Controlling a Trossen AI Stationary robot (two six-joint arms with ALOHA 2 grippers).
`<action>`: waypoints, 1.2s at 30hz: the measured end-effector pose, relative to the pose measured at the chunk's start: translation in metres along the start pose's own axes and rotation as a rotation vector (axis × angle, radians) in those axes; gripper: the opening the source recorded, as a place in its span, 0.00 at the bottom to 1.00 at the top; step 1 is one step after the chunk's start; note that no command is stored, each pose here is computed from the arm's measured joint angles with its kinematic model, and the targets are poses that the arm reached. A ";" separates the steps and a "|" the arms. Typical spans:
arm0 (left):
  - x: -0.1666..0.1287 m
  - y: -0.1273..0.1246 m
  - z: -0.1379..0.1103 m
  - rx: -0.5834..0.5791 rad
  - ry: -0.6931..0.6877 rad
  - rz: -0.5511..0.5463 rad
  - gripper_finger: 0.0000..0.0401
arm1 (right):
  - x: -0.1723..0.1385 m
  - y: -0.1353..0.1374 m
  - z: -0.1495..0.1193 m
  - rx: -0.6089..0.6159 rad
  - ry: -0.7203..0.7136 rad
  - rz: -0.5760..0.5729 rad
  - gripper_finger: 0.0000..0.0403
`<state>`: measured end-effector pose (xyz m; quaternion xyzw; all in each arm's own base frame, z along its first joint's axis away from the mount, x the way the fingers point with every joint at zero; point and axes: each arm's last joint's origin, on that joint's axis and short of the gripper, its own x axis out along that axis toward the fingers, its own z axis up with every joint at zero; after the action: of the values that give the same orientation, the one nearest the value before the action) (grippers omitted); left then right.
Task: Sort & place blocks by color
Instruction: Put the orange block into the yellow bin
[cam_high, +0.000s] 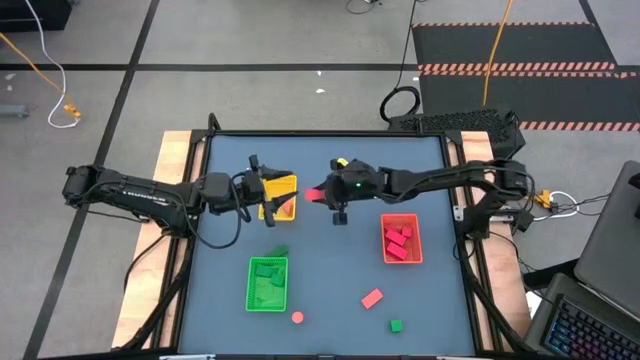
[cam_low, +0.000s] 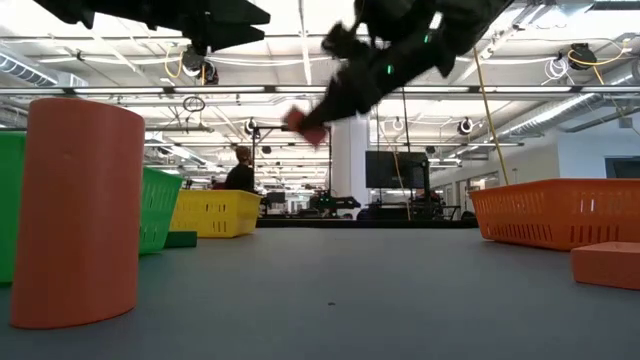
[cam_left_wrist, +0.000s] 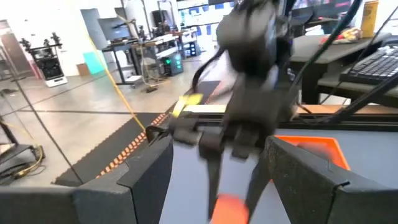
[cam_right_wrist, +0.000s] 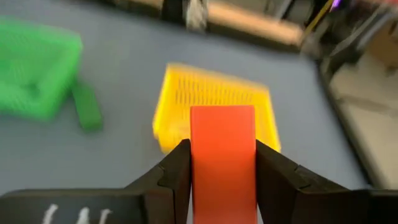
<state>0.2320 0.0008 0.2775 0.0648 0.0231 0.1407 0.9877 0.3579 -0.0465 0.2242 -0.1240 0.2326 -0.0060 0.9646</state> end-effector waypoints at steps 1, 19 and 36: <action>0.000 0.000 0.000 0.000 0.000 0.003 0.64 | -0.005 0.000 0.008 -0.005 -0.050 -0.009 0.30; 0.005 -0.011 0.006 0.039 -0.107 -0.029 0.64 | -0.044 -0.003 0.052 0.022 -0.322 -0.054 0.30; 0.031 -0.016 -0.007 0.081 -0.159 0.004 0.64 | -0.045 -0.001 0.055 0.039 -0.362 -0.003 0.30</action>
<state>0.2654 -0.0053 0.2677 0.1158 -0.0499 0.1361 0.9826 0.3427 -0.0316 0.2915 -0.1047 0.0550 0.0103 0.9929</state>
